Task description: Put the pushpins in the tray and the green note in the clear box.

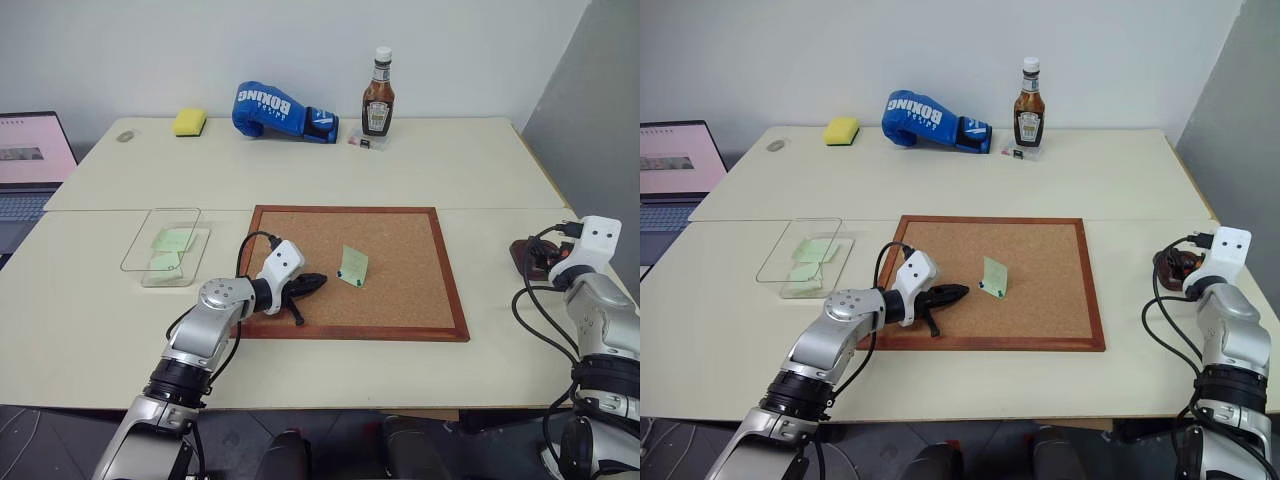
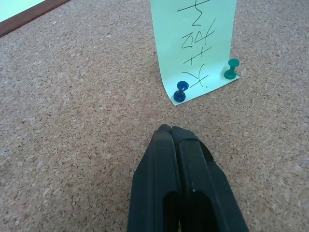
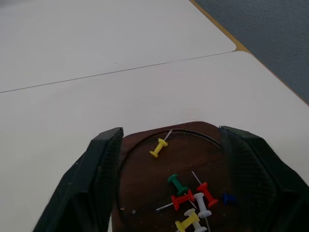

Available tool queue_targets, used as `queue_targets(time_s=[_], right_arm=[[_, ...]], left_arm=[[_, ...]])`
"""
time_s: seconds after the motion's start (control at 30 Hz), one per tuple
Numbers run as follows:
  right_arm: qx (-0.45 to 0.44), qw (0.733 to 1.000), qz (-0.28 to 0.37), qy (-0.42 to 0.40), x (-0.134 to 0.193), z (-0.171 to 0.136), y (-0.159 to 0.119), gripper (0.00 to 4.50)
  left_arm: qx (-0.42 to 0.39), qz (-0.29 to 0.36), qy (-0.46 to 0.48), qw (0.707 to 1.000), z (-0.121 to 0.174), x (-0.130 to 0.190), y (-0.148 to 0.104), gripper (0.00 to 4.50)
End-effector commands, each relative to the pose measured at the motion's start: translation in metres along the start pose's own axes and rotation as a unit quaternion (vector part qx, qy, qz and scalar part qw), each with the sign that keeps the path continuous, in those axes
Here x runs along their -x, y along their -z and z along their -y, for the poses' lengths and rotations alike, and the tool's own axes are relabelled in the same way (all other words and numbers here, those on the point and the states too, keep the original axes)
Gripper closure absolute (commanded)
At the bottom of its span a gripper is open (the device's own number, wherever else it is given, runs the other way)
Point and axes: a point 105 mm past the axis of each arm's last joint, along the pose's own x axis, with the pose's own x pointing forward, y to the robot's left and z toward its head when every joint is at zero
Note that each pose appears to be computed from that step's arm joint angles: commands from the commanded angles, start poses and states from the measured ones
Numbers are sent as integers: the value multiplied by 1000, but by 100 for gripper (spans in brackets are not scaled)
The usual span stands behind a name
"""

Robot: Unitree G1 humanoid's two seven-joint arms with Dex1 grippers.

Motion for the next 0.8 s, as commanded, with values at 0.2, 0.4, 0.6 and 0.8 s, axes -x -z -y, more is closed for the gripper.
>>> queue_targets(time_s=[0.2, 0.4, 0.6, 0.8], right_arm=[[108, 974, 80, -184, 31, -69, -33, 25], [152, 878, 67, -449, 105, -163, -15, 25], [182, 816, 44, -546, 138, -201, 7, 25], [183, 783, 42, -593, 143, -233, 16, 25]], left_arm=[[29, -58, 2, 998, 4, 5, 32, 450], [36, -63, 5, 997, 5, 7, 34, 450], [39, -63, -1, 997, 3, 8, 33, 450], [35, -61, -4, 997, 2, 8, 32, 450]])
